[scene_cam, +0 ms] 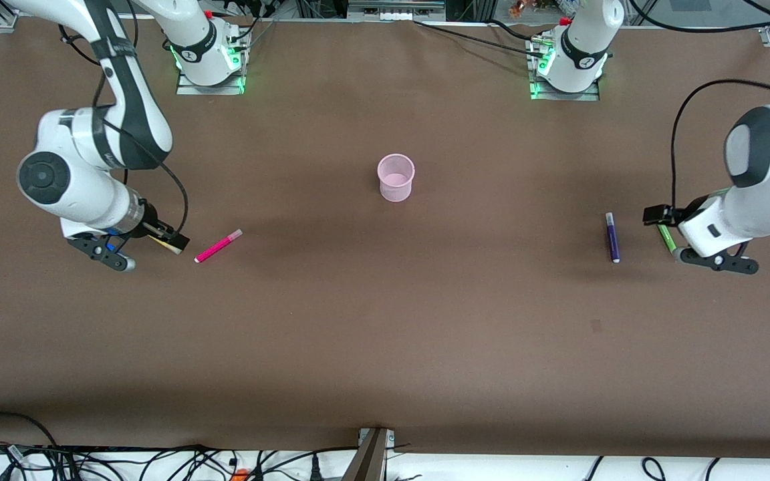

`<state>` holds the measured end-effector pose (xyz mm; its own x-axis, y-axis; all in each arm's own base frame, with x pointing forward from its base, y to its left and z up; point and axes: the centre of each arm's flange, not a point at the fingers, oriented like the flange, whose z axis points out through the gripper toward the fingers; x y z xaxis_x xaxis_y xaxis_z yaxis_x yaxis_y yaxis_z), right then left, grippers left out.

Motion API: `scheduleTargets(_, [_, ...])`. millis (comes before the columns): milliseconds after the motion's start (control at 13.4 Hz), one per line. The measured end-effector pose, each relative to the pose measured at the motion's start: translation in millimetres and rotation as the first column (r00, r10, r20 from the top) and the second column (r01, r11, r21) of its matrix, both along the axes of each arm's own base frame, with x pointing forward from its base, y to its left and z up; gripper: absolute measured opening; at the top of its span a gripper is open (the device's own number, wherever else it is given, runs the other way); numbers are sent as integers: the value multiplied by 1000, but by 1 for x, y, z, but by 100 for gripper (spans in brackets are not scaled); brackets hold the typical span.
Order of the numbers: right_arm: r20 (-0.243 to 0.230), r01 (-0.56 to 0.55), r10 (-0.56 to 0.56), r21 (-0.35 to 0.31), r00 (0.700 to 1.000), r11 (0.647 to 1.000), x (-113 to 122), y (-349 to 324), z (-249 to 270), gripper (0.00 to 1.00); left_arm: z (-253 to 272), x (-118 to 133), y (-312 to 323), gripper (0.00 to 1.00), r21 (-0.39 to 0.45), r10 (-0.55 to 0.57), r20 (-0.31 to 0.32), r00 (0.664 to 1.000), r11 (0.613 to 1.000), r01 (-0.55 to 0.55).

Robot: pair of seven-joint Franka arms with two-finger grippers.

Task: Organize pens into pink holder with both arms
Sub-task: 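Lower both grippers onto the pink and purple markers, then close both grippers on the pink and purple markers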

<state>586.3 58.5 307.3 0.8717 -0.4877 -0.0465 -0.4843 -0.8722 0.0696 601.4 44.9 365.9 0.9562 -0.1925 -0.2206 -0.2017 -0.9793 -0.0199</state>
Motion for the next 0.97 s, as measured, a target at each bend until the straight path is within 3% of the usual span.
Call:
scheduleTargets(374, [43, 83, -82, -3, 996, 997, -7, -16, -72, 93, -87, -18, 9, 100, -24, -71, 76, 995, 997, 73])
scheduleTargets(449, [55, 105, -104, -3, 993, 995, -6, -16, -81, 88, -104, -20, 16, 100, -27, -68, 82, 994, 997, 70])
scheduleTargets(673, [125, 183, -183, 14, 975, 983, 1, -11, -98, 87, -150, -25, 28, 100, -41, -65, 70, 995, 997, 68])
scheduleTargets(972, [166, 234, -237, 36, 957, 972, 4, -3, -106, 87, -175, -28, 20, 100, -50, -70, 84, 994, 996, 75])
